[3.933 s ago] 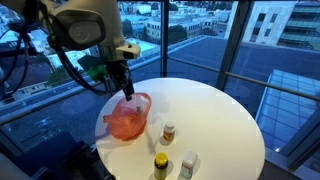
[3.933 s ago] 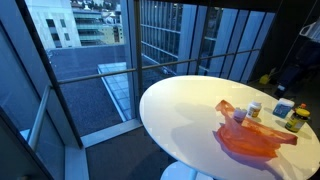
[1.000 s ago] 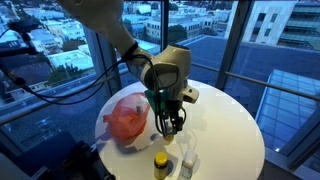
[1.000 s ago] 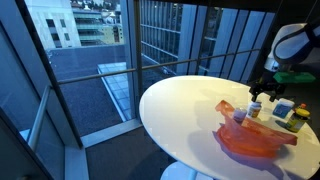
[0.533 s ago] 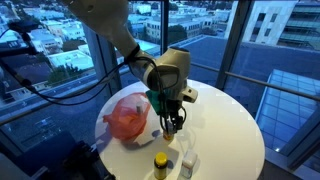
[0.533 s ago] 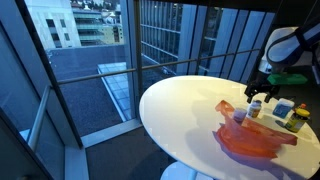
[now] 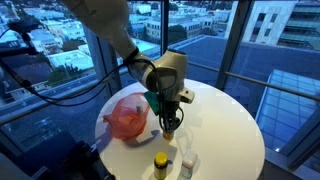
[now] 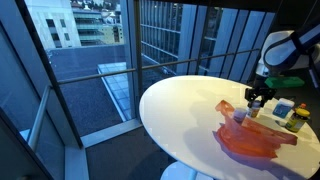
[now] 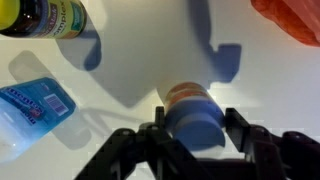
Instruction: Put the white bottle in the plastic bag
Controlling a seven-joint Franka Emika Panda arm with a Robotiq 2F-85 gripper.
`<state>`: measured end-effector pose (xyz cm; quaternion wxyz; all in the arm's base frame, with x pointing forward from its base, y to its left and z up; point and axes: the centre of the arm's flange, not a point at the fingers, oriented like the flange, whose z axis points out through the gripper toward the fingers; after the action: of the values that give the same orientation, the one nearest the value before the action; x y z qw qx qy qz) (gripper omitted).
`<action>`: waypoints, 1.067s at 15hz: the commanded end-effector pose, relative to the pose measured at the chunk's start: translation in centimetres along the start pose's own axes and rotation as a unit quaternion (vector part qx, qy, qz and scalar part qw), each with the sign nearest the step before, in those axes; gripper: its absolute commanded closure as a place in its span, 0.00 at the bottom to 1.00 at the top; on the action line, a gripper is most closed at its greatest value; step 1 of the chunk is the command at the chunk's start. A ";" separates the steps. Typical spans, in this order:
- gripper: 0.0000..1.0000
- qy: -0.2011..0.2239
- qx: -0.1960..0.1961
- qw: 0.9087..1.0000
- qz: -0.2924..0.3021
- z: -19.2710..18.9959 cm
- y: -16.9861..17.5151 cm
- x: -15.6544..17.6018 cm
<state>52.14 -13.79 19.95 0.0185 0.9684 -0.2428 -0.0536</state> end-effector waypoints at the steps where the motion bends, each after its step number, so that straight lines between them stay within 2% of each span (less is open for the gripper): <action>1: 0.63 0.008 -0.003 1.000 0.007 -1.5 -0.3 0.2; 8: 0.63 0.024 -0.006 0.999 -0.027 -6.9 -3.7 -2.1; 16: 0.63 0.047 -0.007 0.996 -0.082 -14.6 -8.4 -6.3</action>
<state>53.40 -5.43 31.27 0.0294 0.9838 -0.1759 -0.0190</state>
